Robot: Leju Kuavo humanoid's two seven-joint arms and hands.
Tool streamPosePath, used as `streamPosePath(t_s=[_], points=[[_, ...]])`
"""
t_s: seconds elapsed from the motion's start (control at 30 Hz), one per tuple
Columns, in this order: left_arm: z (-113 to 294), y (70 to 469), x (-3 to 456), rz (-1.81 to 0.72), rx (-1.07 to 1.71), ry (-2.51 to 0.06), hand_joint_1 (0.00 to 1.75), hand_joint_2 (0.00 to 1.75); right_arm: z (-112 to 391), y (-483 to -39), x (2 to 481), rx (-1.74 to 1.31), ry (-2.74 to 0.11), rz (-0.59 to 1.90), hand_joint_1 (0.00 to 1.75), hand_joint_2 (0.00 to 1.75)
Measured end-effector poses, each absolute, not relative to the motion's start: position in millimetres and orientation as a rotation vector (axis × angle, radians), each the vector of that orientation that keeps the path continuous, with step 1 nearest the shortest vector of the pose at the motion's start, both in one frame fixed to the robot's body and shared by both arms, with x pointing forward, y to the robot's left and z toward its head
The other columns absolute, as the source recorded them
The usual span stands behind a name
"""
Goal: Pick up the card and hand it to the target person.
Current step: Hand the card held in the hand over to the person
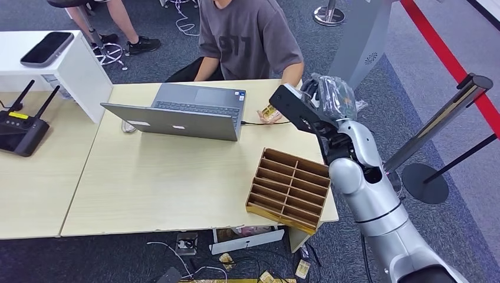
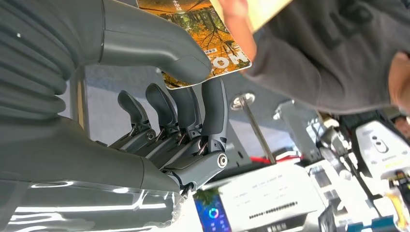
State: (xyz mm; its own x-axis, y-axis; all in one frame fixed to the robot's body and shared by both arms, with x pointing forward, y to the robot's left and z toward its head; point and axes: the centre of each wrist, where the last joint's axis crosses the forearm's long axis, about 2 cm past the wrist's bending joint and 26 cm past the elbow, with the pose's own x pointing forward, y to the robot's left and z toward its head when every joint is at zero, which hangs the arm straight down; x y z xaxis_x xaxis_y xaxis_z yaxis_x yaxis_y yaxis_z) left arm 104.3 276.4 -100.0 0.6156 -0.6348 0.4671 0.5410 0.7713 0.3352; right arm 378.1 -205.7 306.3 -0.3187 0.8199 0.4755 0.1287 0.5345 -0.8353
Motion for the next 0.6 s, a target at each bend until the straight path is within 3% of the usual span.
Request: streamPosePath(t_s=[0.6], points=[[-97,265,115,-0.712,0.142,-0.612,0.0,0.0,263,-207,427,-0.859,-1.671,0.878,1.45,1.75]])
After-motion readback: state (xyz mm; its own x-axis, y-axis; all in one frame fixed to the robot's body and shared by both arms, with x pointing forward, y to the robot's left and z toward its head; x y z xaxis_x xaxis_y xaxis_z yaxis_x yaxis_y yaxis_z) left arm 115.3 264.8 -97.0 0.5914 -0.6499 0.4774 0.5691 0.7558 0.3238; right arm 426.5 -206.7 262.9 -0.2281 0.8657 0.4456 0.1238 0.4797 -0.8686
